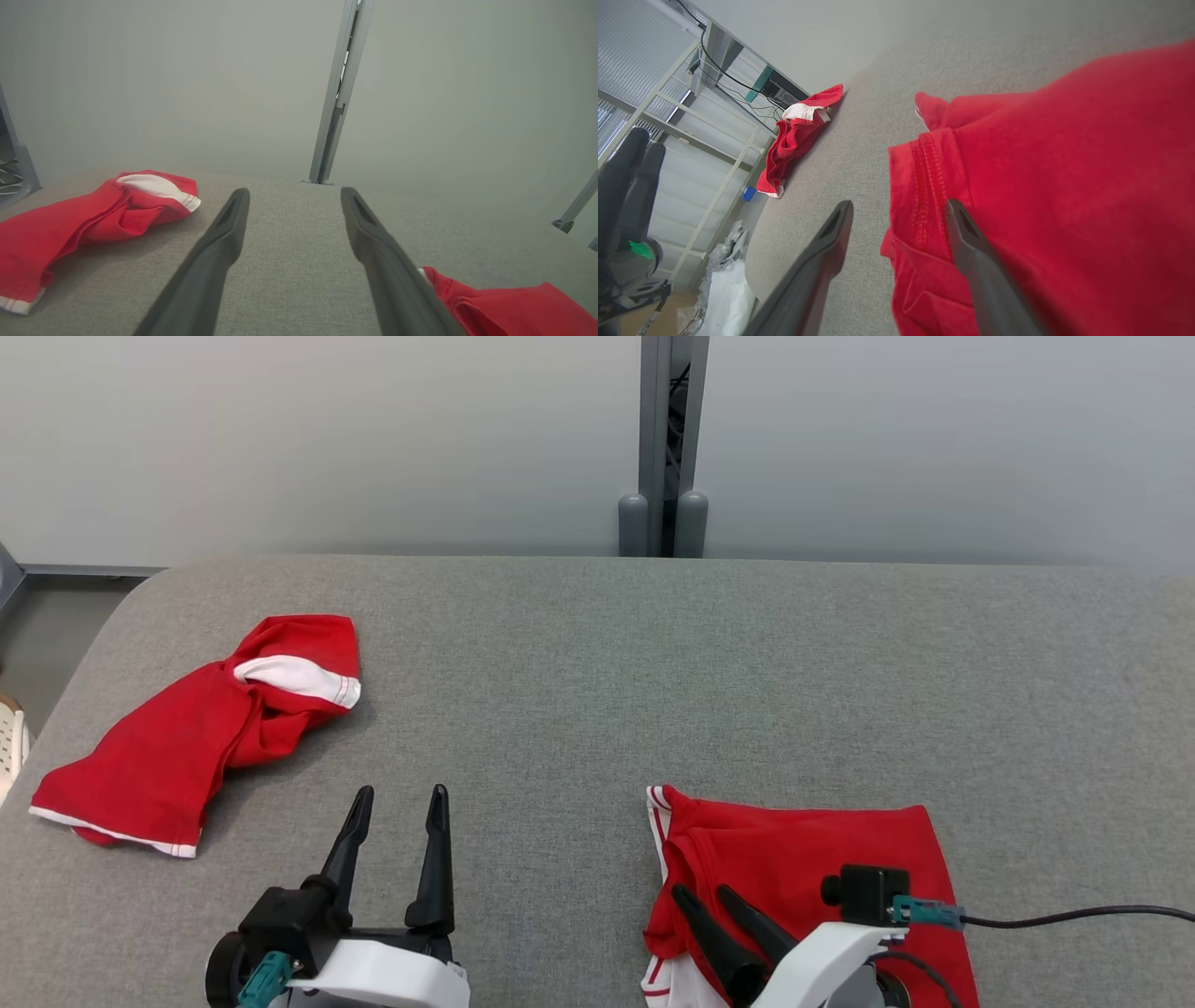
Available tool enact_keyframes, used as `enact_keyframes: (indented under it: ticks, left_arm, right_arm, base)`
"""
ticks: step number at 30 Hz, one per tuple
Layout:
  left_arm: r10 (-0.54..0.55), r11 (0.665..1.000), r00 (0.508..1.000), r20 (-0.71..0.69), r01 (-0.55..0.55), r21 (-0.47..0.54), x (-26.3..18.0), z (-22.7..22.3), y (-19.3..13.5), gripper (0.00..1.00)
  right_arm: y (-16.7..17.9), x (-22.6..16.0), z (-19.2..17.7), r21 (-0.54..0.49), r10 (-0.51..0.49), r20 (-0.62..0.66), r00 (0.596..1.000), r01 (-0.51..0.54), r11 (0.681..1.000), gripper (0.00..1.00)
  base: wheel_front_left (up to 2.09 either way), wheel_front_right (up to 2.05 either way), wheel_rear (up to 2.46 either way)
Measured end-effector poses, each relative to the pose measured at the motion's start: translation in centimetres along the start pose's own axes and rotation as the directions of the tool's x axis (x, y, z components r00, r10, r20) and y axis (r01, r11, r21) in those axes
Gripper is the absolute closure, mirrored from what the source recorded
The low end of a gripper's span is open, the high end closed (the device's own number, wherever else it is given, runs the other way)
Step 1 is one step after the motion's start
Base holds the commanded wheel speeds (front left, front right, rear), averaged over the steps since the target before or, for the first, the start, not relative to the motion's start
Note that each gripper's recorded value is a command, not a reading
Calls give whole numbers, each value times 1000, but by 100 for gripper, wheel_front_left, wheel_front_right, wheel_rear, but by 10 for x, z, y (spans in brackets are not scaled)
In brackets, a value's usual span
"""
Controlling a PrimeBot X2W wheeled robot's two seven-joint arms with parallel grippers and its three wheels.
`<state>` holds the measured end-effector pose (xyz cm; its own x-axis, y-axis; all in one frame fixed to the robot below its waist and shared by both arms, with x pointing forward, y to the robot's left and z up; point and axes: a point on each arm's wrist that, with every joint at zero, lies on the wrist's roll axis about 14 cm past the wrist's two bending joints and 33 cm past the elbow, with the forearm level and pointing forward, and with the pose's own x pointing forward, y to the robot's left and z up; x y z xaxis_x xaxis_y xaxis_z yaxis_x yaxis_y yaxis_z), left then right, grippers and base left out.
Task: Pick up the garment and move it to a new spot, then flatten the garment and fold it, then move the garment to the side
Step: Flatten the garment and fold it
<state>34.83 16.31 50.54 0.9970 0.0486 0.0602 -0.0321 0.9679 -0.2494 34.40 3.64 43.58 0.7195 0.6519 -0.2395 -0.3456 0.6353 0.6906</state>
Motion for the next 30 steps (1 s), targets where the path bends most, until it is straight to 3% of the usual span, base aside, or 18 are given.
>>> enact_keyframes:
  ticks: [11,20,23,30]
  left_arm:
    - [-22,1000,1000,14,23,-17,2,4,-9,0]
    - [-54,998,998,40,55,-23,12,12,-20,0]
    - [-71,997,997,41,72,-25,16,12,-26,0]
    - [-100,994,994,48,101,-28,23,14,-36,0]
  right_arm:
    - [24,-3,16,-28,68,43,997,-66,997,0]
    - [-5,-24,113,-193,12,288,958,46,980,0]
    - [-23,-43,144,-326,-14,351,936,136,936,0]
    - [-53,-85,189,-406,-73,499,864,307,861,0]
  base:
    - [0,0,0]
    - [0,0,0]
    - [0,0,0]
    - [0,0,0]
